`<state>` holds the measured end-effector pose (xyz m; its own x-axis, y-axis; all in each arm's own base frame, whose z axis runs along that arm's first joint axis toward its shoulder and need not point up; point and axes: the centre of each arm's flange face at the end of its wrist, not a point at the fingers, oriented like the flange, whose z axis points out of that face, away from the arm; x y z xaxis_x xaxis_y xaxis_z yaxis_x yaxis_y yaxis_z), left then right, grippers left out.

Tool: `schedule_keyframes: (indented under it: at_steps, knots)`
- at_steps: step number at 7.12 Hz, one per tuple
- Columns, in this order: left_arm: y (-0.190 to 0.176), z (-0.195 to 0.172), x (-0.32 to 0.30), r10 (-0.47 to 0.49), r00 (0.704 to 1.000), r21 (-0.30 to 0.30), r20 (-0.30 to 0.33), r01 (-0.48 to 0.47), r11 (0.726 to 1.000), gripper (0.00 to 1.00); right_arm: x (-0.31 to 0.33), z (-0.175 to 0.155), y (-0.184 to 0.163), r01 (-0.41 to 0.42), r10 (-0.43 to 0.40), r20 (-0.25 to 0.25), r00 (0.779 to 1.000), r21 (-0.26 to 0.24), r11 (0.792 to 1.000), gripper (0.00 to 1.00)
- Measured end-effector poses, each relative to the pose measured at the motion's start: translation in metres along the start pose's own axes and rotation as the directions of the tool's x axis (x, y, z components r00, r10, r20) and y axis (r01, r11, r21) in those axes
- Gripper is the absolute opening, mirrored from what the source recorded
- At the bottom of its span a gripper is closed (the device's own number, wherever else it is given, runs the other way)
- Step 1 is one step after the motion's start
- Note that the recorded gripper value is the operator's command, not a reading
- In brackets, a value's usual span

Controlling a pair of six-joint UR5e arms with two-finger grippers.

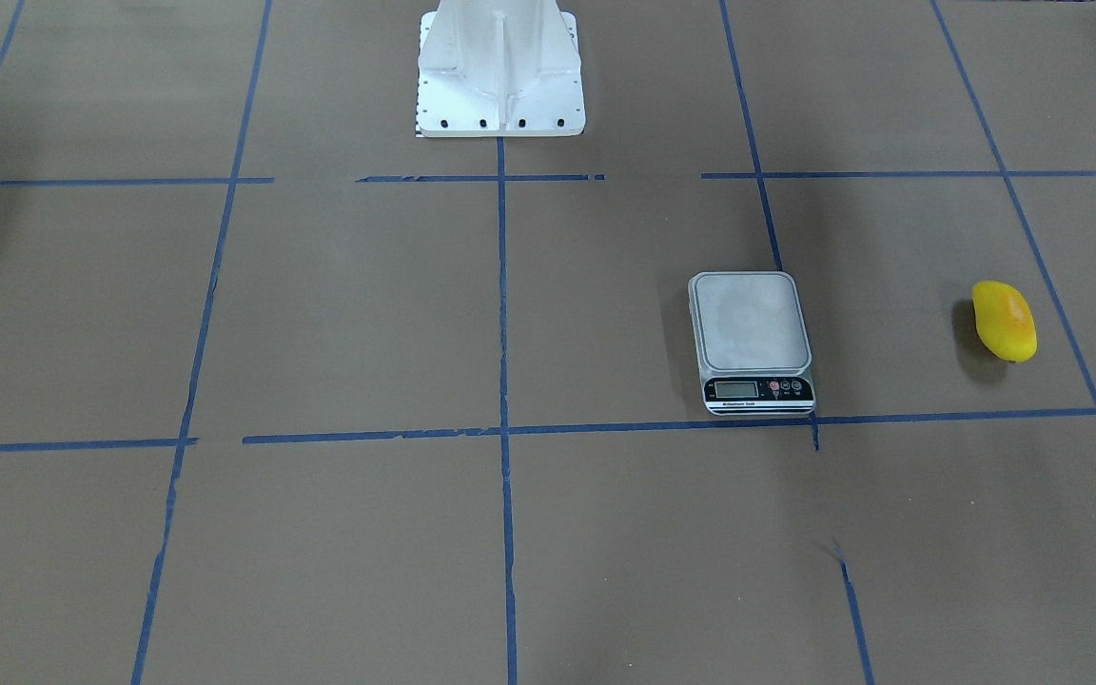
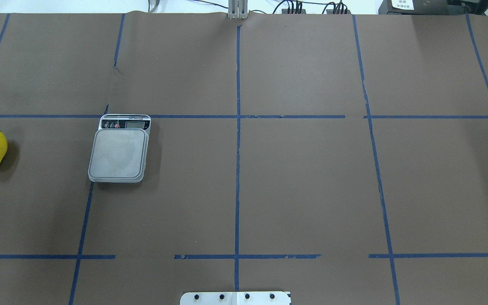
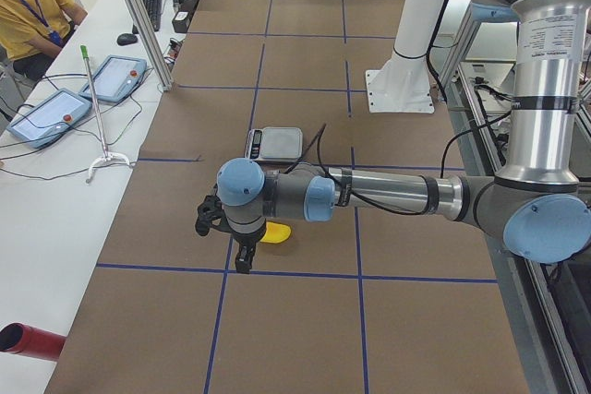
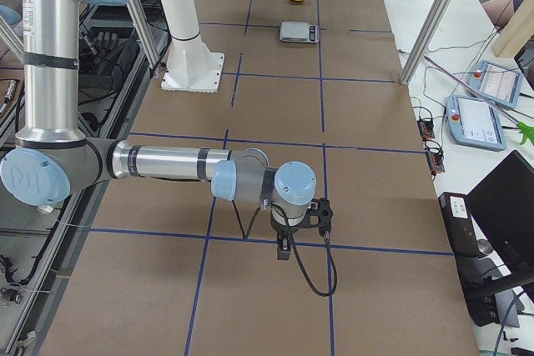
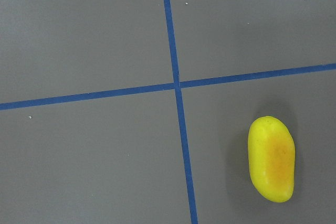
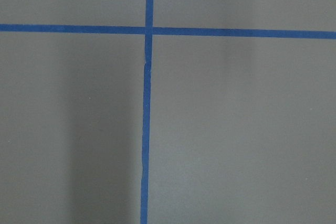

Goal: Weigh mango
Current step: 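Move the left gripper down toward the yellow mango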

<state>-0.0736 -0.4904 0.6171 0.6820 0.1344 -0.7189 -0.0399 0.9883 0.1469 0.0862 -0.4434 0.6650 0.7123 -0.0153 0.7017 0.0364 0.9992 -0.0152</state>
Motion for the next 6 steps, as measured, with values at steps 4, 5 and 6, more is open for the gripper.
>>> schedule_keyframes:
  at_steps: [4, 5, 6]
  knots:
    - [-0.009, 0.009, 0.021, -0.059, 0.998, 0.015, 0.007, 0.059, 0.998, 1.0, 0.0, 0.0, 0.0, 0.0, 0.0, 0.0, 1.0, 0.0, 1.0, 1.0]
    - [-0.019, 0.035, 0.049, -0.043, 0.999, 0.013, -0.005, 0.043, 0.999, 1.0, 0.0, 0.0, 0.0, 0.0, 0.0, 0.0, 1.0, 0.0, 1.0, 1.0]
    - [-0.022, 0.071, 0.072, -0.038, 0.999, -0.007, -0.022, 0.037, 0.999, 1.0, 0.0, 0.0, 0.0, 0.0, 0.0, 0.0, 1.0, 0.0, 1.0, 1.0]
